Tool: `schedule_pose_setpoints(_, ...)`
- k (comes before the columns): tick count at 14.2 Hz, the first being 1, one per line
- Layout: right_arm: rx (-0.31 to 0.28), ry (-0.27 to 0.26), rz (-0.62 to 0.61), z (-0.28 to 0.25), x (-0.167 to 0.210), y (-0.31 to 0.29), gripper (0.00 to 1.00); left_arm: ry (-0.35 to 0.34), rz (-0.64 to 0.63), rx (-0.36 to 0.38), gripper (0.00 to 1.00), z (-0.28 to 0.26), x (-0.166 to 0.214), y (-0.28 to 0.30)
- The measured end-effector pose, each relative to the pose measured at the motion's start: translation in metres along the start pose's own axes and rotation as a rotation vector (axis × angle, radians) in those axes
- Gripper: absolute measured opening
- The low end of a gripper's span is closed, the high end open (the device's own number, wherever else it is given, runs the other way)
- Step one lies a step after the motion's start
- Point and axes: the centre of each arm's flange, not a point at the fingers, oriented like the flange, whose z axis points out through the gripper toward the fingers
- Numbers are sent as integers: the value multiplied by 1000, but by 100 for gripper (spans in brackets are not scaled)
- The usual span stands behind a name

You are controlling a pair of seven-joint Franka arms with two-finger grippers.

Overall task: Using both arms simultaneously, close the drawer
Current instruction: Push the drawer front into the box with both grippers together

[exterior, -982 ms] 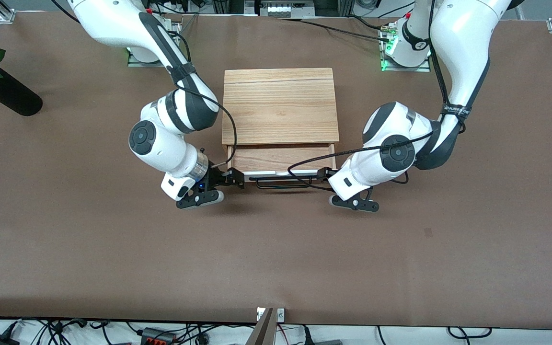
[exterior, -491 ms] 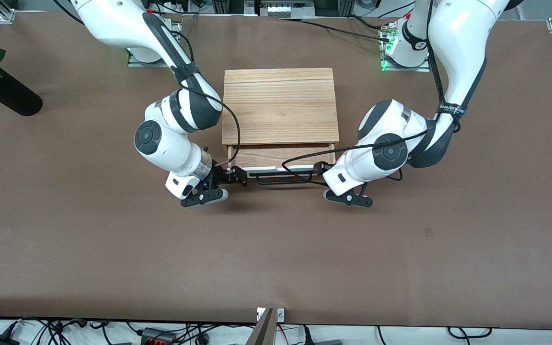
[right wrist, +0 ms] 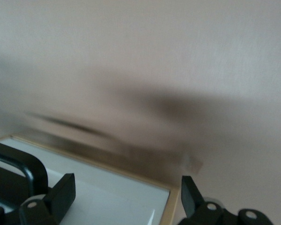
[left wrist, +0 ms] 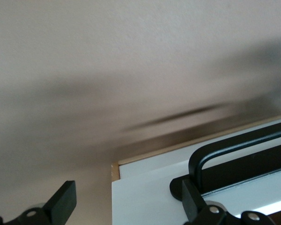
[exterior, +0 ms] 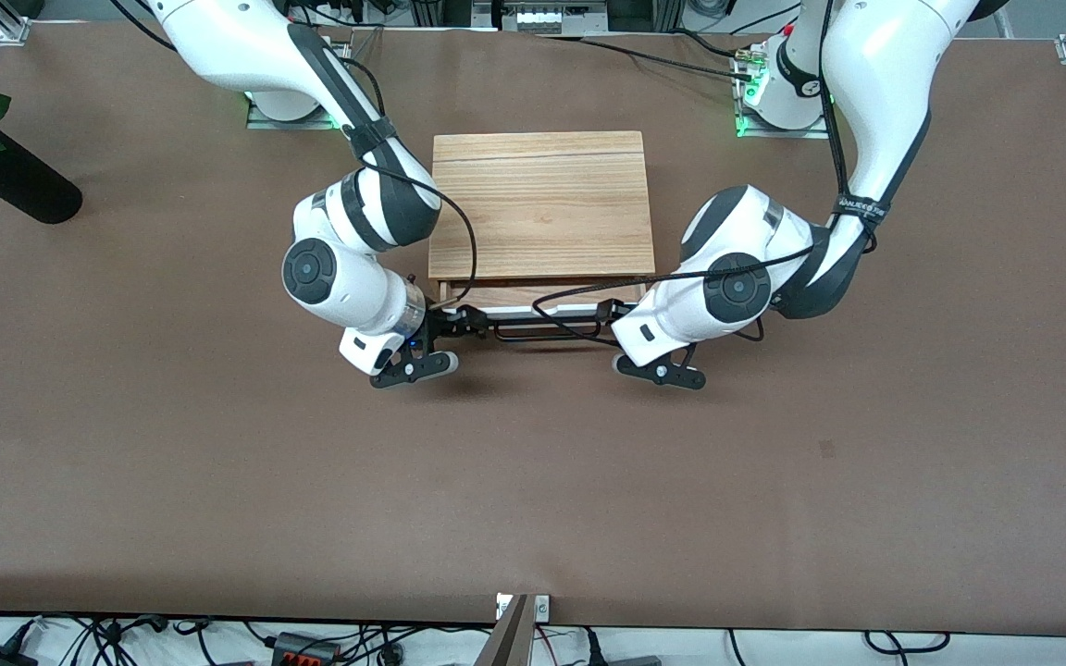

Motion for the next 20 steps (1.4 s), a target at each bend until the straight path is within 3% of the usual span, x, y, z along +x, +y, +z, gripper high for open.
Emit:
schedule_pose_setpoints(2, -3, -64, -2, -3, -8, -2, 100, -8, 9, -2, 100, 3, -4, 6)
schedule_pose_setpoints(9, -8, -153, -5, -3, -20, -4, 100, -35, 24, 5, 100, 11, -16, 12)
schedule_pose_setpoints(16, -9, -156, 8, -4, -20, -4, 100, -50, 27, 12, 100, 14, -26, 11)
schedule_pose_setpoints(20, -7, -145, 6, -15, -14, -3, 100, -18, 12, -1, 100, 3, -19, 3)
